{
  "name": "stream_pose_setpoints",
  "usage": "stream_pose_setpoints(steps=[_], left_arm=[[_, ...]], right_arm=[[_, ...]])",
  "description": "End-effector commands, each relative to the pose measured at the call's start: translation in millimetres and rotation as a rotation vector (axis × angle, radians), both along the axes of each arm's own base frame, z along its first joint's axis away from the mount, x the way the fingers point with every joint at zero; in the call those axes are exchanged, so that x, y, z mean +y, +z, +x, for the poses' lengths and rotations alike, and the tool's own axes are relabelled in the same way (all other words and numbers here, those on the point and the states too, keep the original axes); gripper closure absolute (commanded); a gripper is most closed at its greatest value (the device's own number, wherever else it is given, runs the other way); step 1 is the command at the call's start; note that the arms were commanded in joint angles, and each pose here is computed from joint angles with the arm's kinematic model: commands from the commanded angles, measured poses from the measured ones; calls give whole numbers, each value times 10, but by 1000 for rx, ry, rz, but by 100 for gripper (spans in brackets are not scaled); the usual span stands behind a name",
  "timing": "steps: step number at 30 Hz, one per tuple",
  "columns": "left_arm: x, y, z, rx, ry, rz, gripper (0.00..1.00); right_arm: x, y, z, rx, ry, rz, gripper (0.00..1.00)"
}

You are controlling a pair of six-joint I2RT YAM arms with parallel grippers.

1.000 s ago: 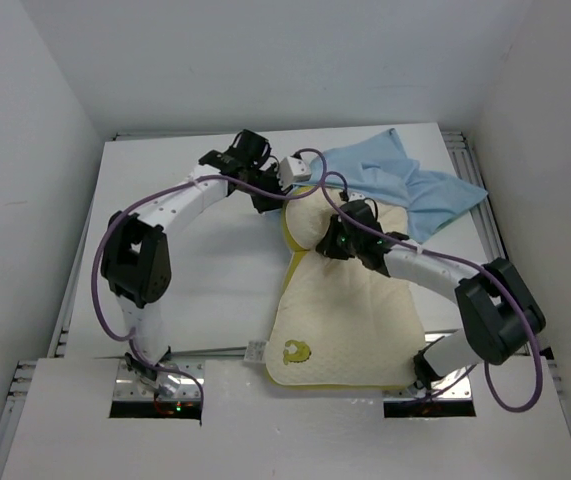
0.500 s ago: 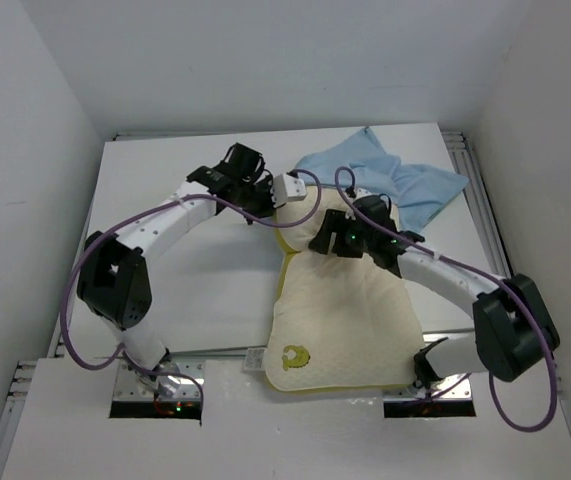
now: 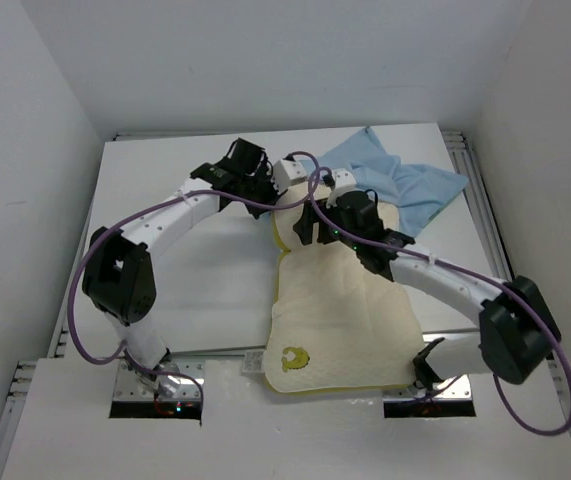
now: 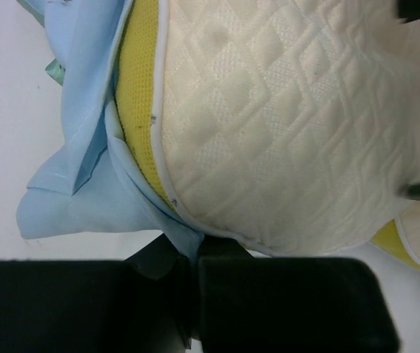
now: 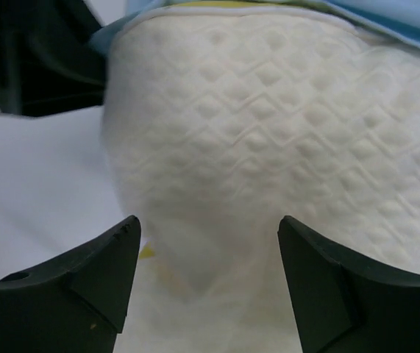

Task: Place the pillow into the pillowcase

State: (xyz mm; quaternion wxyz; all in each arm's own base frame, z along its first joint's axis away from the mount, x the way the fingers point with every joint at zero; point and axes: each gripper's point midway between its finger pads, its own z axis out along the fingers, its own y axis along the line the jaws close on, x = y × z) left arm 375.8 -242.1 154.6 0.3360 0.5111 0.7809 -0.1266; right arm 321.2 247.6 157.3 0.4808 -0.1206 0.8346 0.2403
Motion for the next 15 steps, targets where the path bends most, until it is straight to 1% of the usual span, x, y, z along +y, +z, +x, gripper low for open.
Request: stream_pose_setpoints(steps=[1, 2, 4, 5, 6, 7, 8, 9, 10, 11, 12, 13, 15], left_arm=[[-126, 396, -21, -25, 15, -101, 100], [-134, 423, -34, -27, 14, -108, 100], [-140, 429, -65, -19, 10, -116, 100], [-142, 418, -73, -14, 9, -117, 100], [-144, 411, -75, -12, 9, -118, 100], [-147, 408, -84, -10, 7, -124, 100], [-164, 403, -87, -10, 3, -126, 100], [-183, 401, -94, -10, -1, -131, 100], [-198, 405, -98, -10, -1, -134, 100], [-222, 420, -104, -6, -1, -145, 100], [-239, 439, -105, -5, -3, -156, 100], [-252, 476, -106, -6, -4, -165, 100], [-283, 605, -60, -27, -5, -181, 100]], right_arm=[[87, 284, 461, -109, -123, 63, 26], [115, 184, 547, -92, -151, 66, 26], [221, 337, 701, -127, -167, 122, 27], [270, 227, 768, -105, -175, 116, 27], [319, 303, 855, -104, -191, 135, 29], [328, 267, 902, -80, -224, 151, 33], [300, 131, 969, -59, -262, 130, 48], [290, 112, 1012, -45, -294, 157, 60], [274, 56, 1028, -28, -317, 171, 75], [194, -72, 1063, 23, -376, 208, 100], [127, -157, 1071, 58, -412, 217, 100], [-7, -376, 1071, 129, -451, 203, 100], [-117, -622, 1032, 231, -504, 208, 100]])
